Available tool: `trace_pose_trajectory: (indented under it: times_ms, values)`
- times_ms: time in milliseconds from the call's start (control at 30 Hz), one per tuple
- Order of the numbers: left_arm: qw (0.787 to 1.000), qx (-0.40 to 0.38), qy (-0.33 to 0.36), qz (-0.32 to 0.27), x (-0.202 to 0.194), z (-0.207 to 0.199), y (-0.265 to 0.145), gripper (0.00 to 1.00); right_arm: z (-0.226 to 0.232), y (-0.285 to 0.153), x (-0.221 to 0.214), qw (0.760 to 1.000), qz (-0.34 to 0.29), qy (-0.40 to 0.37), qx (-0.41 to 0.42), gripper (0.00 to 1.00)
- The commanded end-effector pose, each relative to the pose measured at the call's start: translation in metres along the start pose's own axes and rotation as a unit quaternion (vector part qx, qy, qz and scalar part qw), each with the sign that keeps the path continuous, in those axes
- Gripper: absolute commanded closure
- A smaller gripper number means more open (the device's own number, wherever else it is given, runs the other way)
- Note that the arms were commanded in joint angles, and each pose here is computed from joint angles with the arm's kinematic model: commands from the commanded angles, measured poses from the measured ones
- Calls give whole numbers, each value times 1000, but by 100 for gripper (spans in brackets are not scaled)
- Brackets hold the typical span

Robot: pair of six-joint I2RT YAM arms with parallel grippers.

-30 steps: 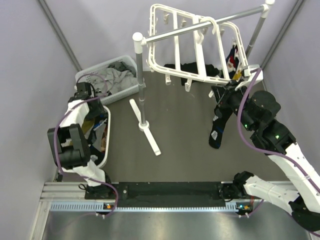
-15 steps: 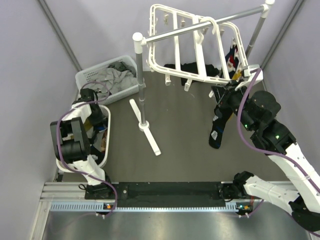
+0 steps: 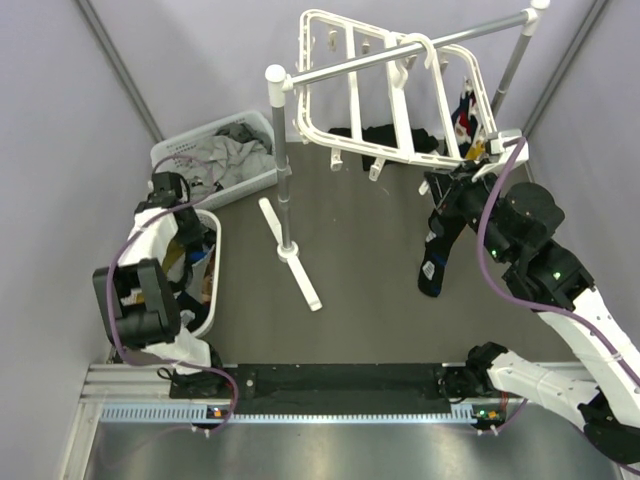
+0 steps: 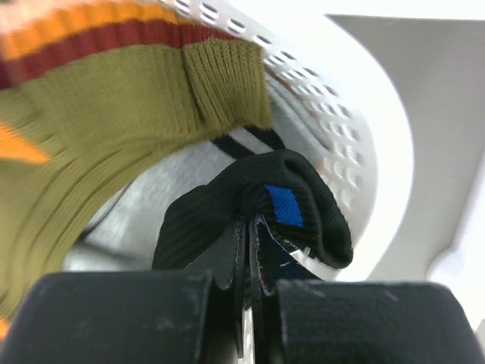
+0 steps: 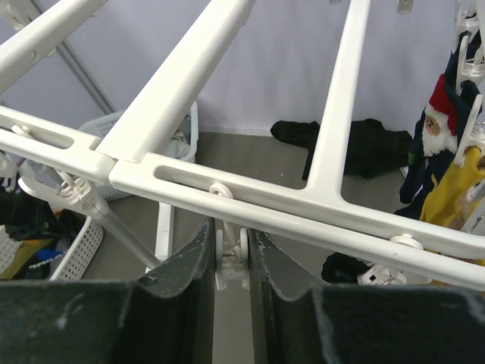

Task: Clip the socks to the hanger
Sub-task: Pick up the sock from the bin.

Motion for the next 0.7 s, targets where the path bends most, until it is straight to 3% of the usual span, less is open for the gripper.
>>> trace_pose_trajectory:
  times_ms: [0, 200, 400, 667]
  values:
    - [996, -11, 3, -84, 24, -1, -61, 100, -3, -7, 7, 1000, -9, -4, -2, 90]
    - [991, -4, 0, -134, 28, 4, -107, 100, -1, -8, 11, 1000, -6, -10, 3, 90]
    - [974, -57, 14, -219, 38, -3, -168, 100, 1, -6, 11, 1000, -2, -13, 11, 91]
    - [910, -233, 52, -340, 43, -31, -274, 100, 3, -5, 13, 1000, 2, -17, 16, 91]
Point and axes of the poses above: each gripper's point midway between its finger pads, its own y axis out along the fingers, its own z axis along the line the jaws close on, x = y × z, the point moved 9 cm from there along -y, back along the fingers, and after that the axes turned 7 degrees about y, right-handed, at the moved point
